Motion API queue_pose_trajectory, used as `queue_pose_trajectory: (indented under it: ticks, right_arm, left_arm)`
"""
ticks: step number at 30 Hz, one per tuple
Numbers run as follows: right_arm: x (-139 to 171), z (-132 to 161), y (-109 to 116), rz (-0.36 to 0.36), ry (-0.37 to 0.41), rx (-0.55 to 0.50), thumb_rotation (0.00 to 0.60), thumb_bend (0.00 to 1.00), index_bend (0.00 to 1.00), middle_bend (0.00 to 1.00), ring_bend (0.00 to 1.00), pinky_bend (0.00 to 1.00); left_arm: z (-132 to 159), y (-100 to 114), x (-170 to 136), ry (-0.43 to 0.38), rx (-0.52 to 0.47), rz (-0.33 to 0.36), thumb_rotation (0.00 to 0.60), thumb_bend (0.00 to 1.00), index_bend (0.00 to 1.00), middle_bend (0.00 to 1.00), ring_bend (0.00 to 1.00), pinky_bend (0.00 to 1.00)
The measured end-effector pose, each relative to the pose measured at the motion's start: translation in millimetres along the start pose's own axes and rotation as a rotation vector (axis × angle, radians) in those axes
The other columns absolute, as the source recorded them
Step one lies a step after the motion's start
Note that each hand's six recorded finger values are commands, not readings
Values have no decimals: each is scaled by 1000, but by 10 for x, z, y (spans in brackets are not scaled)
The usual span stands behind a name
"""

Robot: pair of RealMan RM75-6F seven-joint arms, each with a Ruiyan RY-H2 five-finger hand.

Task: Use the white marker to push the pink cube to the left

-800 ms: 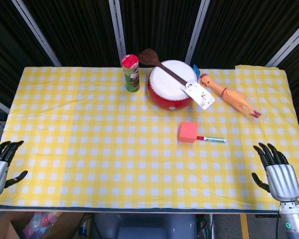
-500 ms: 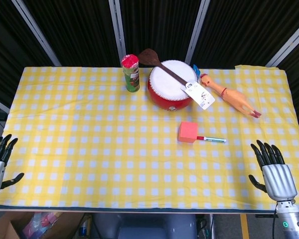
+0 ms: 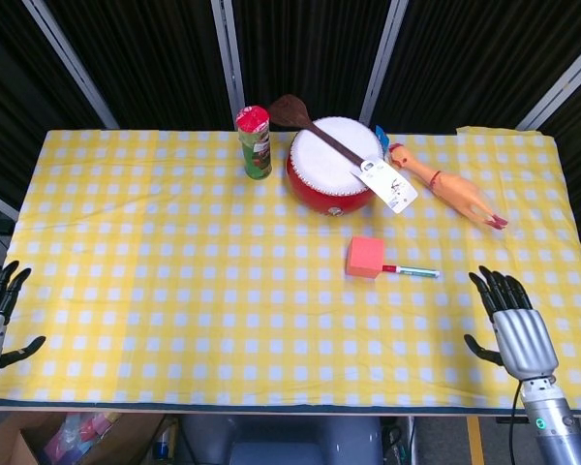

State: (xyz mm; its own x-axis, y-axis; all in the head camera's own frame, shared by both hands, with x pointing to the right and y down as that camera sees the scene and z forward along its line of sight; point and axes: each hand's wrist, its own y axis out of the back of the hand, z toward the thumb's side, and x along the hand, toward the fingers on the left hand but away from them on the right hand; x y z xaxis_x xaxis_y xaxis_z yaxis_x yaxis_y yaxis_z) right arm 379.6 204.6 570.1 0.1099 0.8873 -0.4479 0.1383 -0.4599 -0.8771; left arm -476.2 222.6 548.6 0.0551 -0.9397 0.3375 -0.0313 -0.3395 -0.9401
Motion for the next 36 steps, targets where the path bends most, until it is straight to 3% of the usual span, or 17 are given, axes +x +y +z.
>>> queue_pose_trajectory:
  ticks: [5,14,22,36]
  right_arm:
    - [-329,166,26,9,13,8,600,310,231,39,0,71]
    - [-871,496,-230,53,-26,23,600,310,364,109,24,71]
    - [-1152,558,-487,85,-66,53,600,309,373,114,27,71]
    - [-1450,400,-839,135,-140,92,600,310,373,114,28,71]
  left_arm:
    - [1,11,-6,-3,-6,8,600,22,0,0,0,0]
    - [-5,0,-23,-4,-18,0,600,22,0,0,0,0]
    - [-5,0,-30,-3,-26,-5,600,22,0,0,0,0]
    - [14,-15,-12,-1,-42,-14,600,23,0,0,0,0]
